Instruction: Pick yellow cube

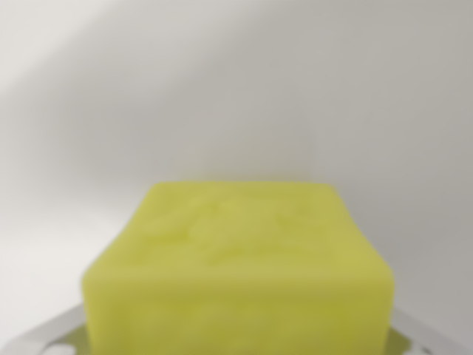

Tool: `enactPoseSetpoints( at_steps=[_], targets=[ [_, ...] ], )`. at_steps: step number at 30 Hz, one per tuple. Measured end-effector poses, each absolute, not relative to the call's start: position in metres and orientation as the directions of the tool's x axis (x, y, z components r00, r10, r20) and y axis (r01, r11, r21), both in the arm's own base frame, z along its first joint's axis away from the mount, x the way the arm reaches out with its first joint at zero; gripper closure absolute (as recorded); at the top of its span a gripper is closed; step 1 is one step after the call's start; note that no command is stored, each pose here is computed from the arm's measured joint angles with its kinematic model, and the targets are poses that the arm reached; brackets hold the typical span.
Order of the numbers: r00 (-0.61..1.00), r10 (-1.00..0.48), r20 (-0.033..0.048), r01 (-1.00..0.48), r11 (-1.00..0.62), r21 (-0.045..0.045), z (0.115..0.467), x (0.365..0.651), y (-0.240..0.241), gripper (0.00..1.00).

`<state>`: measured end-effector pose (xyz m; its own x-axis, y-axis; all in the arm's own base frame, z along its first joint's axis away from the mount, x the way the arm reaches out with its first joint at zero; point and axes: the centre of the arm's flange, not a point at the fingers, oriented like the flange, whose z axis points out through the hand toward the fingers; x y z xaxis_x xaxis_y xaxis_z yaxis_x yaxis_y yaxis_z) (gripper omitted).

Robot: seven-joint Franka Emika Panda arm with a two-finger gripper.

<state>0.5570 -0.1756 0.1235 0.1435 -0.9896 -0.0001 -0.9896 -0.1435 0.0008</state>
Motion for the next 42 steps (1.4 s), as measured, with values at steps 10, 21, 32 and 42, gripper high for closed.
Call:
enactPoseSetpoints(
  at_steps=[10,21,32,42],
  targets=[
    [0.143,-0.99,-0.0003,-0.99,-0.143,0.0013,0.14,0.557,-0.176,1.0],
    [0.143,-0.99,0.0,-0.99,-0.143,0.0008,0.159,0.557,-0.176,1.0],
    [0.143,-0.99,-0.0002,-0.99,-0.143,0.0013,0.177,0.557,-0.176,1.0],
    [0.143,-0.99,-0.0001,-0.99,-0.143,0.001,0.194,0.557,-0.176,1.0]
  ],
)
